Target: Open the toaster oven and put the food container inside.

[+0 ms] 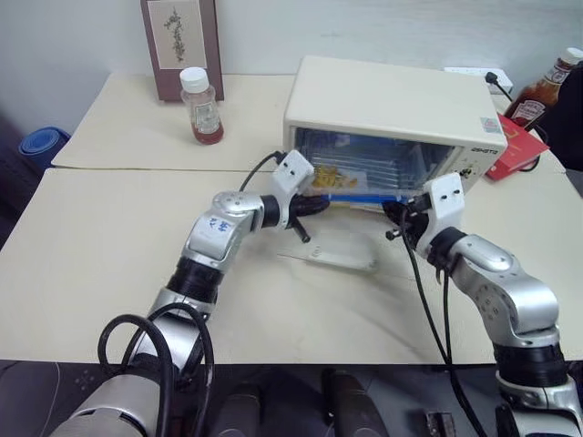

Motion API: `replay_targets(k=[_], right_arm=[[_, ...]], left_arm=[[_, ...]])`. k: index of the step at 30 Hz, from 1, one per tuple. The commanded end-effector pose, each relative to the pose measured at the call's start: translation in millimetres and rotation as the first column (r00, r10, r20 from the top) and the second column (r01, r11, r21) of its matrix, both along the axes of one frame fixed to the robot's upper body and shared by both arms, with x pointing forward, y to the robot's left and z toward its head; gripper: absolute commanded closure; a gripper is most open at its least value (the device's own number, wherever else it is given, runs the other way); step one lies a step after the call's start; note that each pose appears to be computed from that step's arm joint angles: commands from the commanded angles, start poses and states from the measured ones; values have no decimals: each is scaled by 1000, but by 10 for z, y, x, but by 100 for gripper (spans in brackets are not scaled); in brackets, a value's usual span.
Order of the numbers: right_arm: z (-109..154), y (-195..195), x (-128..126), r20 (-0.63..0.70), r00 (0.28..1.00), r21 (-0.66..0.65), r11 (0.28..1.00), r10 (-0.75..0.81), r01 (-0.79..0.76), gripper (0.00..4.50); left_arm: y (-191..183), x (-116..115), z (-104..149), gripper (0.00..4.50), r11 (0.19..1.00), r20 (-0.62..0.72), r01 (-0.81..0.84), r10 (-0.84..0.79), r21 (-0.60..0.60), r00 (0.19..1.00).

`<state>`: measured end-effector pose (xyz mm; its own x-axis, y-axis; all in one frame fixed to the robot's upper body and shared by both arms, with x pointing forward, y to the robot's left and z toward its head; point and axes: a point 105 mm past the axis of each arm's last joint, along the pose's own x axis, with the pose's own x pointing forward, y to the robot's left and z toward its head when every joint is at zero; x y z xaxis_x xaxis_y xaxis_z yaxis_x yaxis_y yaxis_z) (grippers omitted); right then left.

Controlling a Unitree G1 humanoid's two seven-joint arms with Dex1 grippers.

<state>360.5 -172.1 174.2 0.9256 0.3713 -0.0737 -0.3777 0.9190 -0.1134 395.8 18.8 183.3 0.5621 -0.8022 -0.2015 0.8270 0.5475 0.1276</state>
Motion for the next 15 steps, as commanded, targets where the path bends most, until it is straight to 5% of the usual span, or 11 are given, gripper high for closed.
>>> replay_targets(k=[1,7,15], right_arm=[[118,9,82,63,998,7,1000,-11,11,450],[169,101,31,75,996,49,998,40,-44,450],[130,231,-804,-45,947,44,948,317,-315,450]], left_arm=[[4,108,152,446,998,68,-57,60,-35,996],[-32,71,212,446,996,61,-29,34,-80,998],[508,-603,546,429,970,80,240,-236,-37,968]])
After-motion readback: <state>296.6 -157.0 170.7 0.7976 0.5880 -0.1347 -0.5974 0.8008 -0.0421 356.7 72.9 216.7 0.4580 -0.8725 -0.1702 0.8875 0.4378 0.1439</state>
